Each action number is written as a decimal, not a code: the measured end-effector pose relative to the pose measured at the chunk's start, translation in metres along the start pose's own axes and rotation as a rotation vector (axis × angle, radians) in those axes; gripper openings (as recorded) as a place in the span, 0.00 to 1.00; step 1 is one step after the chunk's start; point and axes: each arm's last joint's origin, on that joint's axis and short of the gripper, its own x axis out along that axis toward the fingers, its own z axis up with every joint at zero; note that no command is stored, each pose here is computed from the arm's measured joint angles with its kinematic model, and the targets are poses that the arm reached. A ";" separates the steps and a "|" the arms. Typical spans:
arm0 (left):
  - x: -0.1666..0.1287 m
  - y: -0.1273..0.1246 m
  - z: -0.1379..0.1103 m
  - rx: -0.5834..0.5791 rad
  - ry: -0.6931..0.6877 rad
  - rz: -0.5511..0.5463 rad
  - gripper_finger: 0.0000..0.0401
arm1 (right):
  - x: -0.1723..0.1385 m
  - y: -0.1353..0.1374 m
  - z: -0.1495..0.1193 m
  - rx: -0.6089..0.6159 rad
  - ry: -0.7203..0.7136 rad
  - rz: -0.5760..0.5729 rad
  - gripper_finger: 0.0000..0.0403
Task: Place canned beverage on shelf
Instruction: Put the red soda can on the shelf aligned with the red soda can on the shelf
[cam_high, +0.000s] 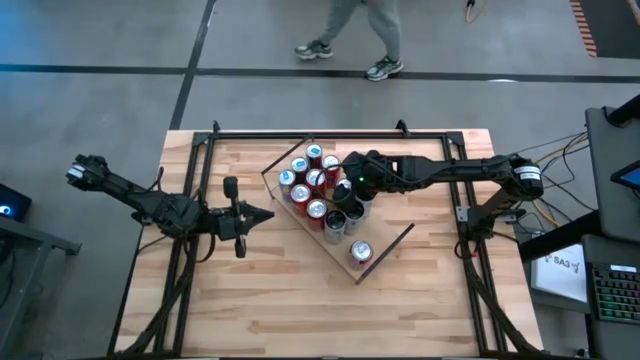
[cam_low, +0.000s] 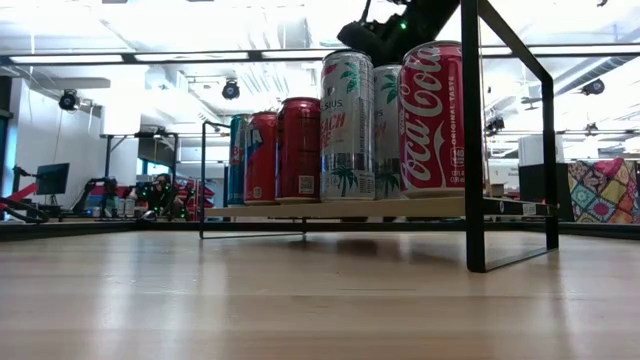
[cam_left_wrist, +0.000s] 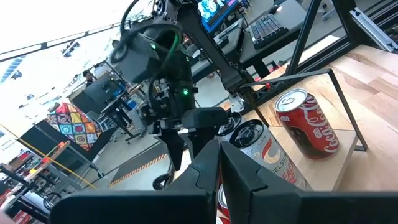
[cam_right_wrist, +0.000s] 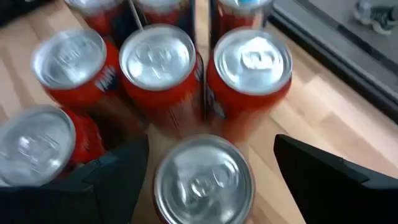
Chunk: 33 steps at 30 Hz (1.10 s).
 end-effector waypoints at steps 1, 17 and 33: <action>0.000 0.000 0.000 0.001 0.000 0.000 0.00 | -0.001 0.001 0.002 -0.002 -0.010 0.004 0.82; 0.001 -0.001 0.000 -0.340 0.000 -0.012 0.00 | -0.049 0.010 0.056 -0.201 -0.161 0.055 0.81; 0.023 -0.016 0.004 -0.287 -0.050 -0.035 0.00 | -0.056 0.006 0.060 -0.268 -0.143 0.045 0.81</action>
